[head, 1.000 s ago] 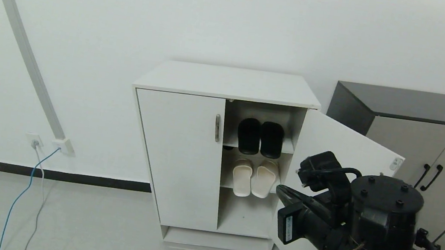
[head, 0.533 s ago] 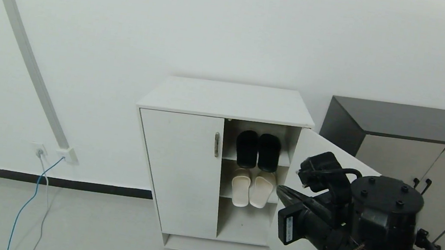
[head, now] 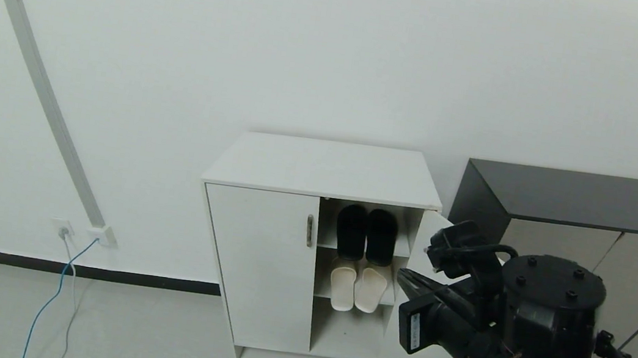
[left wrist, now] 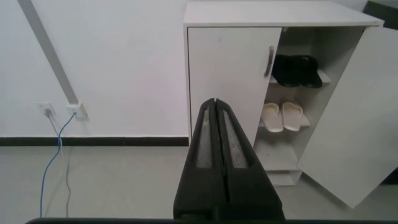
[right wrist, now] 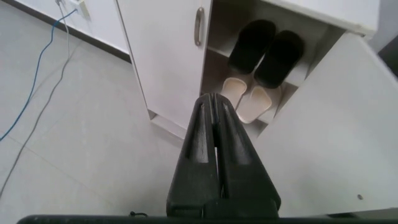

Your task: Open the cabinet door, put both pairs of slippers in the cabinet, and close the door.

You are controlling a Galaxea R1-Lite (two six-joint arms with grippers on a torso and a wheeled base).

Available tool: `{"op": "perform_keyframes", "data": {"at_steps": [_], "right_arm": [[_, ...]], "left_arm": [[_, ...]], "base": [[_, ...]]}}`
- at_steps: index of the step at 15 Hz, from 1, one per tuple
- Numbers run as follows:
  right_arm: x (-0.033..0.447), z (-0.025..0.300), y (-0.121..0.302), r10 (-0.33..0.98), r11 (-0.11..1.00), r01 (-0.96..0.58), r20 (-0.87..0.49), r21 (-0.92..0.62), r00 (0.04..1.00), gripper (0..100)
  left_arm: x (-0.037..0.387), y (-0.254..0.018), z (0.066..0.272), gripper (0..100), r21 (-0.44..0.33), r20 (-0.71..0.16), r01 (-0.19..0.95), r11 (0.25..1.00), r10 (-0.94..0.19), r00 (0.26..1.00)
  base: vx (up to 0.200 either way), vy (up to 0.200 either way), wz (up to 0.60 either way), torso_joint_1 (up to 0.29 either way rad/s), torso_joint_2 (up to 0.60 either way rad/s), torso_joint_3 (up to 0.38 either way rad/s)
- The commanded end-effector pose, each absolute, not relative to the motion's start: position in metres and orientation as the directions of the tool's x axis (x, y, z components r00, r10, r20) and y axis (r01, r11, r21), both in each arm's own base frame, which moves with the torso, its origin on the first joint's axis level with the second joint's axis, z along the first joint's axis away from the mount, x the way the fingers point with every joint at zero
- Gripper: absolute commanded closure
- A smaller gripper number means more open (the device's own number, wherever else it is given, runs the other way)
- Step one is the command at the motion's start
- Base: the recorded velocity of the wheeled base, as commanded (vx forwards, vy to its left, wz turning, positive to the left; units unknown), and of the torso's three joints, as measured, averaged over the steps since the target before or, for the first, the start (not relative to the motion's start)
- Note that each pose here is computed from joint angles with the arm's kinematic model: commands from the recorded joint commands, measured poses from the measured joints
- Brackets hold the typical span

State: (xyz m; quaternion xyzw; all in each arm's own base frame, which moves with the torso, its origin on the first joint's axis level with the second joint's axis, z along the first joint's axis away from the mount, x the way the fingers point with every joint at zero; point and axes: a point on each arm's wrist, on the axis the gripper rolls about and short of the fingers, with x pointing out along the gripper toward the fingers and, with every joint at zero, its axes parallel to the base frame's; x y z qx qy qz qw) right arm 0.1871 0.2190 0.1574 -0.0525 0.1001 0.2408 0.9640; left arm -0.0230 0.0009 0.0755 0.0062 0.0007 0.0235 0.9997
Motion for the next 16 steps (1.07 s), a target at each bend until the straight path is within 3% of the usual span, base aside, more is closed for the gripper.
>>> {"op": "perform_keyframes", "data": {"at_steps": [1,5,13,16], "right_arm": [[0.1876,0.1544,0.2197,0.452,0.878,-0.476,-0.228,-0.061,0.863,100],[0.1879,0.1526,0.2201,0.451,0.875,-0.478,-0.233,-0.074,0.862,100],[0.1877,0.1511,0.2191,0.45,0.875,-0.478,-0.239,-0.074,0.861,100],[0.1874,0.1507,0.2192,0.461,0.869,-0.49,-0.242,-0.071,0.854,100]], "left_arm": [[-0.0228,0.0009,0.0752,100,0.012,-0.003,-0.047,0.999,0.048,0.999],[-0.0229,0.0009,0.0756,100,0.012,-0.002,-0.048,0.999,0.048,0.999],[-0.0228,0.0009,0.0752,100,0.012,-0.003,-0.047,0.999,0.048,0.999],[-0.0228,0.0009,0.0752,100,0.012,-0.003,-0.047,0.999,0.048,0.999]], "base": [[0.0,0.0,0.0,0.188,-0.42,-0.232],[0.0,0.0,0.0,0.161,-0.35,-0.192],[0.0,0.0,0.0,0.0,0.0,0.0],[0.0,0.0,-0.6,0.005,0.0,0.002]]}}
